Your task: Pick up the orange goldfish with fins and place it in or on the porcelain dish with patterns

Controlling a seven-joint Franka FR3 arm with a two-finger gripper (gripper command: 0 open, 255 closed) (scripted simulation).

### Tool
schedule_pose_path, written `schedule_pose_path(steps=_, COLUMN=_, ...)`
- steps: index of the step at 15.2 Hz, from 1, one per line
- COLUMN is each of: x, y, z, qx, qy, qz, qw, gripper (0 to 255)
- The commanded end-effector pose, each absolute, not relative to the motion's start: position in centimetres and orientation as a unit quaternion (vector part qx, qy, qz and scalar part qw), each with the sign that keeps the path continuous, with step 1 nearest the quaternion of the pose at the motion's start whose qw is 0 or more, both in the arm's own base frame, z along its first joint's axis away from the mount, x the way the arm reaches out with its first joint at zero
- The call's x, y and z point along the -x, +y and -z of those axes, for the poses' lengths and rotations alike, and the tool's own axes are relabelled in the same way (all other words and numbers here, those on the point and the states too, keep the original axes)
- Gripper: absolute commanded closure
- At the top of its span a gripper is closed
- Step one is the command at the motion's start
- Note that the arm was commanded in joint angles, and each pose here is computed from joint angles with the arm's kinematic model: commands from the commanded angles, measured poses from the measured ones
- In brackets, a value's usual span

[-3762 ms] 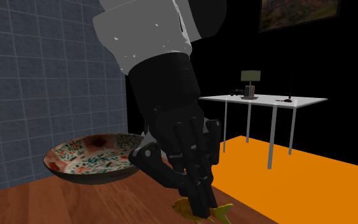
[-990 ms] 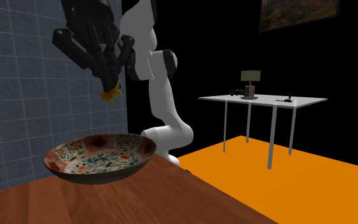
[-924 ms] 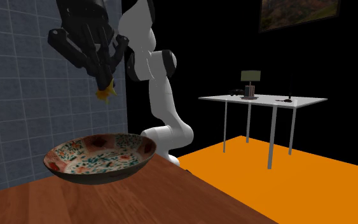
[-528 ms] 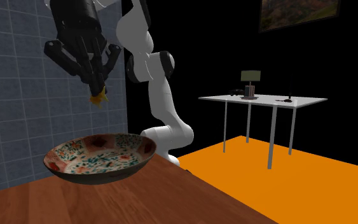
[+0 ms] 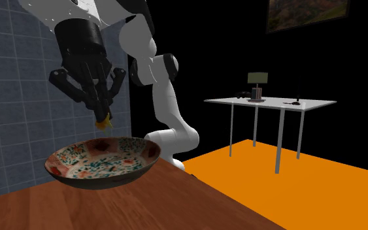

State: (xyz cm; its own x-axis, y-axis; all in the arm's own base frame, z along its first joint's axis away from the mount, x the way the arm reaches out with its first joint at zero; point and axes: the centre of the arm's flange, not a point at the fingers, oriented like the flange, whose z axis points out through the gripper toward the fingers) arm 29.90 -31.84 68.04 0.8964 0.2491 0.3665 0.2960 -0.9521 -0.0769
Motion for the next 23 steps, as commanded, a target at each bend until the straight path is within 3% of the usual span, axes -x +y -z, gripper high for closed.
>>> schedule_pose_path(steps=1, x=-29.8, y=-31.8, z=-67.0, qx=0.972, qy=-0.14, qz=0.179, qw=0.065, gripper=255)
schedule_pose_path(steps=12, x=-29.8, y=-31.8, z=-65.0, qx=0.972, qy=-0.14, qz=0.179, qw=0.065, gripper=255)
schedule_pose_path(steps=13, x=-29.8, y=-31.8, z=-65.0, qx=0.972, qy=-0.14, qz=0.179, qw=0.065, gripper=0)
schedule_pose_path(steps=18, x=-29.8, y=-31.8, z=-65.0, qx=0.972, qy=-0.14, qz=0.179, qw=0.065, gripper=0)
schedule_pose_path(steps=23, x=-28.2, y=-32.7, z=-69.6, qx=0.972, qy=-0.14, qz=0.179, qw=0.065, gripper=0)
